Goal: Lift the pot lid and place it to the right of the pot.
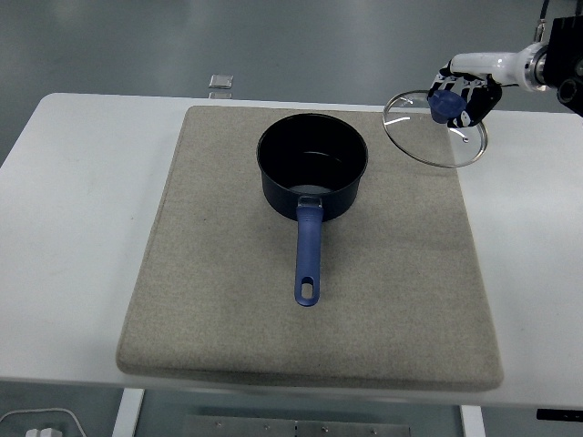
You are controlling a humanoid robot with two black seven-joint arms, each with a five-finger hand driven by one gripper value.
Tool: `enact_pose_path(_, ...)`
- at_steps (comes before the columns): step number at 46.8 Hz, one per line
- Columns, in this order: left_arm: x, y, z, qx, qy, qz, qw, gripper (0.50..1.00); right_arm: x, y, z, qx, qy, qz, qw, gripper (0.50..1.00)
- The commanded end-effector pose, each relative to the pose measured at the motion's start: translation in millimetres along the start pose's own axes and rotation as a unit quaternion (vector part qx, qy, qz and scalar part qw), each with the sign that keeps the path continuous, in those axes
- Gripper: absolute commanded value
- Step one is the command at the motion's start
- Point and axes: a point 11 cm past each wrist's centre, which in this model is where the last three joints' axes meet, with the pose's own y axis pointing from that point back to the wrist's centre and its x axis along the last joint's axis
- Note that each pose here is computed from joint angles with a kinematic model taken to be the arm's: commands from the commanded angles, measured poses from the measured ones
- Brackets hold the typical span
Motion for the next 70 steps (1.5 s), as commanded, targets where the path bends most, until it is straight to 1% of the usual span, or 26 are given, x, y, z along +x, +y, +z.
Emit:
enact_pose_path(1,0,0,0,0.000,0.000,0.000,1.000,1.000,-6.0,-3.3,-0.6,0.001,-0.001,-0.002,1.000,0.500)
enact_pose_path(9,0,0,0,0.000,0.000,0.000,1.000,1.000,-18.2,-8.5,5.1,-0.007,0.005,-0.005,1.000,0.500)
enact_pose_path(11,0,0,0,0.000,0.000,0.000,1.000,1.000,-21.8,-12.1,0.7,-0.003,0.008,-0.003,1.000,0.500)
enact_pose_path(15,0,0,0,0.000,0.000,0.000,1.000,1.000,-31.9,-17.0,-1.4,0.000,0.008,-0.010,1.000,0.500)
enact_pose_path(27,0,0,0,0.000,0.000,0.000,1.000,1.000,-36.7,-18.4,-0.7,0.000,0.005,-0.014,1.000,0.500)
enact_pose_path(29,0,0,1,-0.001,0.000,0.000,1.000,1.000,-37.2,-18.8,-1.9,0.001,0.005,-0.015,1.000,0.500)
enact_pose_path(32,0,0,1,0.000,-0.001,-0.001,1.000,1.000,-39.9,-21.3,-7.3,0.006,0.007,-0.019,1.000,0.500)
enact_pose_path(34,0,0,0,0.000,0.000,0.000,1.000,1.000,-44.9,-24.0,-10.4,0.009,0.007,-0.023,1.000,0.500)
enact_pose_path(38,0,0,1,-0.001,0.000,0.000,1.000,1.000,-49.8,-26.4,-12.8,0.012,0.007,-0.027,1.000,0.500)
enact_pose_path(43,0,0,0,0.000,0.000,0.000,1.000,1.000,-52.8,-27.2,-11.4,0.011,0.004,-0.029,1.000,0.500)
enact_pose_path(45,0,0,1,-0.001,0.000,0.000,1.000,1.000,-52.7,-27.5,-12.4,0.012,0.004,-0.028,1.000,0.537)
enact_pose_path(47,0,0,1,0.000,-0.001,0.000,1.000,1.000,-52.4,-27.4,-12.6,0.013,0.003,-0.028,1.000,0.558)
enact_pose_path(49,0,0,0,0.000,0.000,0.000,1.000,1.000,-52.1,-27.4,-12.9,0.013,0.002,-0.028,1.000,0.619)
enact_pose_path(51,0,0,0,0.000,0.001,0.000,1.000,1.000,-52.6,-27.5,-13.1,0.015,-0.001,-0.028,1.000,0.698)
enact_pose_path(57,0,0,1,-0.001,0.000,0.000,1.000,1.000,-53.3,-27.5,-14.1,0.017,-0.008,-0.031,0.999,0.837)
enact_pose_path(58,0,0,1,-0.001,0.000,0.000,1.000,1.000,-53.3,-27.5,-14.1,0.017,-0.008,-0.031,0.999,0.850)
enact_pose_path(62,0,0,0,0.000,0.000,0.000,1.000,1.000,-55.9,-27.9,-13.8,0.018,-0.010,-0.035,0.999,0.860)
enact_pose_path(70,0,0,0,0.000,0.000,0.000,1.000,1.000,-55.1,-28.1,-16.9,0.024,-0.011,-0.034,0.999,0.860)
